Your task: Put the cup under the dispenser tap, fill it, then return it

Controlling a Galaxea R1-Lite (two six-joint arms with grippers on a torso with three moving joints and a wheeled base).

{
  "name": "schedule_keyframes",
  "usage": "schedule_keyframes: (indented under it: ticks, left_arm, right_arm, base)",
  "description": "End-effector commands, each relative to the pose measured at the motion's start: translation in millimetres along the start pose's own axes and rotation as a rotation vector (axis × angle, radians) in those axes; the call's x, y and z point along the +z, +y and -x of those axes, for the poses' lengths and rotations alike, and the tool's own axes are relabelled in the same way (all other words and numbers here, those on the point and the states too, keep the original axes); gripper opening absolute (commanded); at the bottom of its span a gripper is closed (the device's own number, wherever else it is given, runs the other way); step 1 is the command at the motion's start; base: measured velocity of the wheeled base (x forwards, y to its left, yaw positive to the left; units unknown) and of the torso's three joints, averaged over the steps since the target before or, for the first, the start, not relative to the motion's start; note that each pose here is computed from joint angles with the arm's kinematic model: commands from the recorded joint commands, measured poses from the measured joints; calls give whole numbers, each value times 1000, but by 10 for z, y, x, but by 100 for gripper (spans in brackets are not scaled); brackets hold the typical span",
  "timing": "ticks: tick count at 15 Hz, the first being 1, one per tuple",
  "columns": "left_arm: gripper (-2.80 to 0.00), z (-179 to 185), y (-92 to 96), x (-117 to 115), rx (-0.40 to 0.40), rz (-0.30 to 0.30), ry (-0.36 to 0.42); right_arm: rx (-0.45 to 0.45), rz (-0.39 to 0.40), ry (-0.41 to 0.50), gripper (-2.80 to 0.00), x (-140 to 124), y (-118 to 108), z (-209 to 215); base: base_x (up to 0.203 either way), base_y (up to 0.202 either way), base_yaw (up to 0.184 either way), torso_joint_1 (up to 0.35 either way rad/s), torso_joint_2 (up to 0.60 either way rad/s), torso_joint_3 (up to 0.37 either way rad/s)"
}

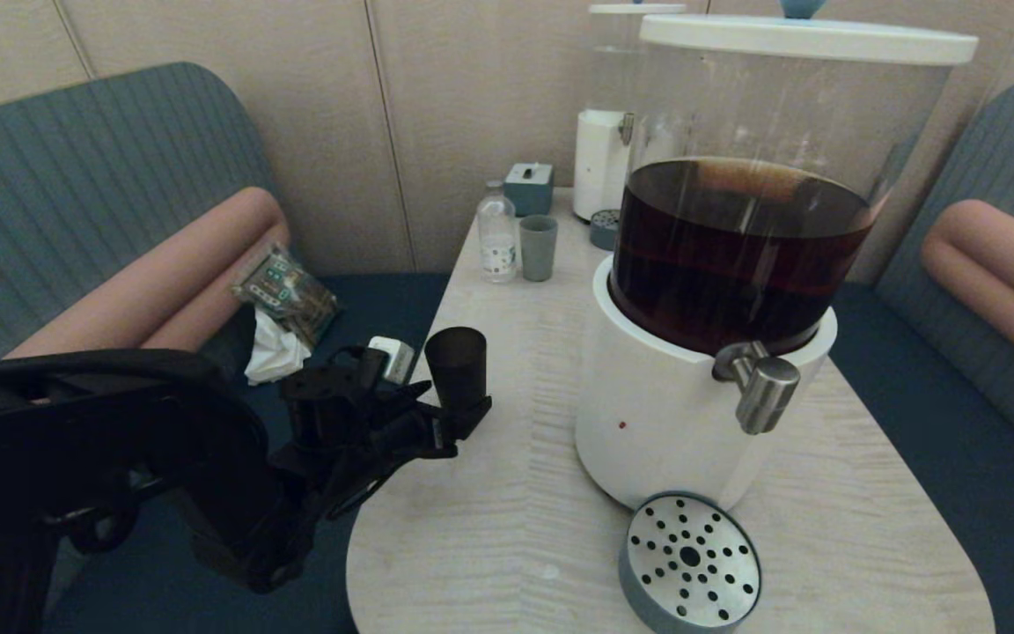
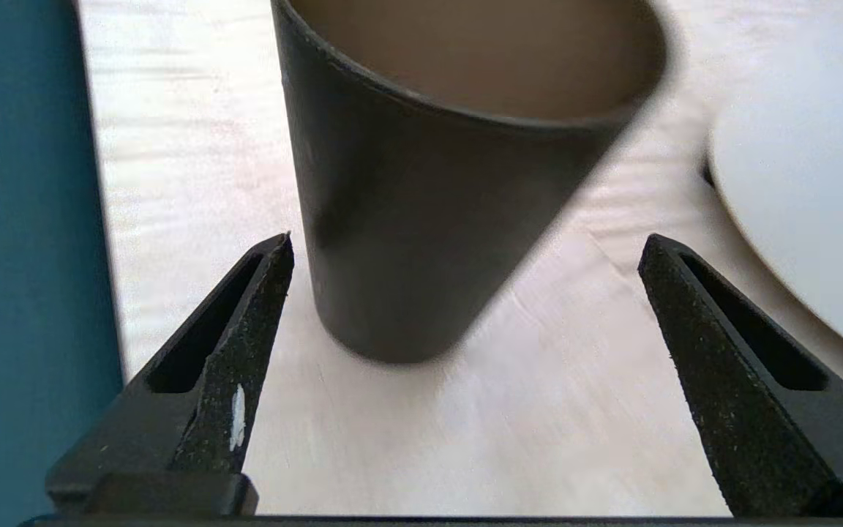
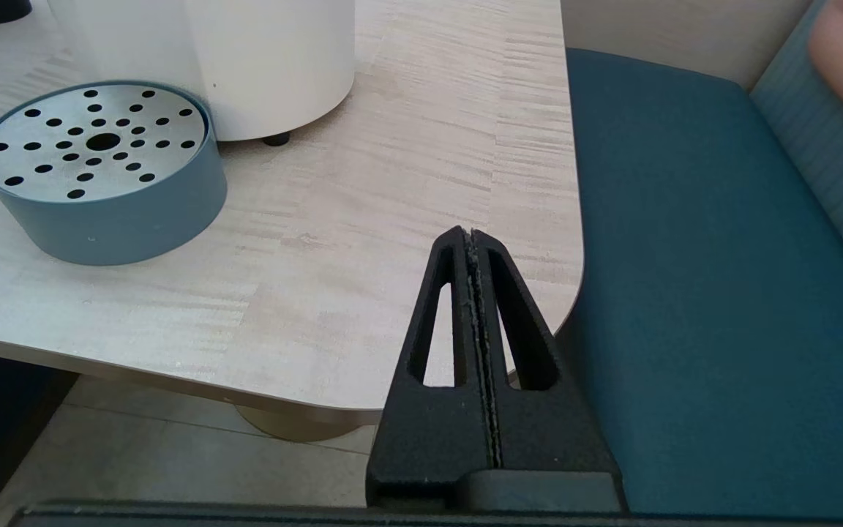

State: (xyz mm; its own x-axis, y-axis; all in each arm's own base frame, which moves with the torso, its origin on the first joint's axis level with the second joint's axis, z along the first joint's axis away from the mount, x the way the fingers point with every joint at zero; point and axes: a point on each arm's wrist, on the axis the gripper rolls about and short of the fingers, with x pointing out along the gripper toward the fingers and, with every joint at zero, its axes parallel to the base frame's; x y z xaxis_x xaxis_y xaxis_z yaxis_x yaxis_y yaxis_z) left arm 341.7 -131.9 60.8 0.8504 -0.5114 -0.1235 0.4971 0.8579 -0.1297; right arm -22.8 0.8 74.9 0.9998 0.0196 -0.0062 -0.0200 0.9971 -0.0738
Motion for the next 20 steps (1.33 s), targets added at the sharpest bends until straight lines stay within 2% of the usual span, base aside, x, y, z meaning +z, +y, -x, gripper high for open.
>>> schedule_keyframes:
  ticks: [1, 9, 15, 16, 17, 20]
  left_arm:
    - [0, 140, -48, 113, -5, -3, -21]
    - [0, 908, -219, 342, -9, 4, -37]
    - [0, 1347, -311, 584, 13, -4, -131]
    - [-27, 1407, -320, 572, 18, -2, -127]
    - [-280, 1470, -331, 575, 23, -2, -131]
    - [-280, 1641, -366, 644, 32, -4, -172]
  right_arm:
    - [0, 1, -3, -280, -1, 0, 3]
    - [1, 1, -3, -280, -1, 1, 3]
    - [0, 1, -3, -280, -1, 0, 3]
    - [0, 1, -3, -280, -1, 0, 3]
    - [0, 1, -3, -280, -1, 0, 3]
    - [0, 0, -2, -280, -1, 0, 2]
  base:
    - [0, 0, 0, 0, 0, 0]
    - [0, 0, 0, 0, 0, 0]
    - [0, 0, 0, 0, 0, 0]
    - [0, 0, 0, 0, 0, 0]
    - [0, 0, 0, 0, 0, 0]
    - [0, 0, 0, 0, 0, 0]
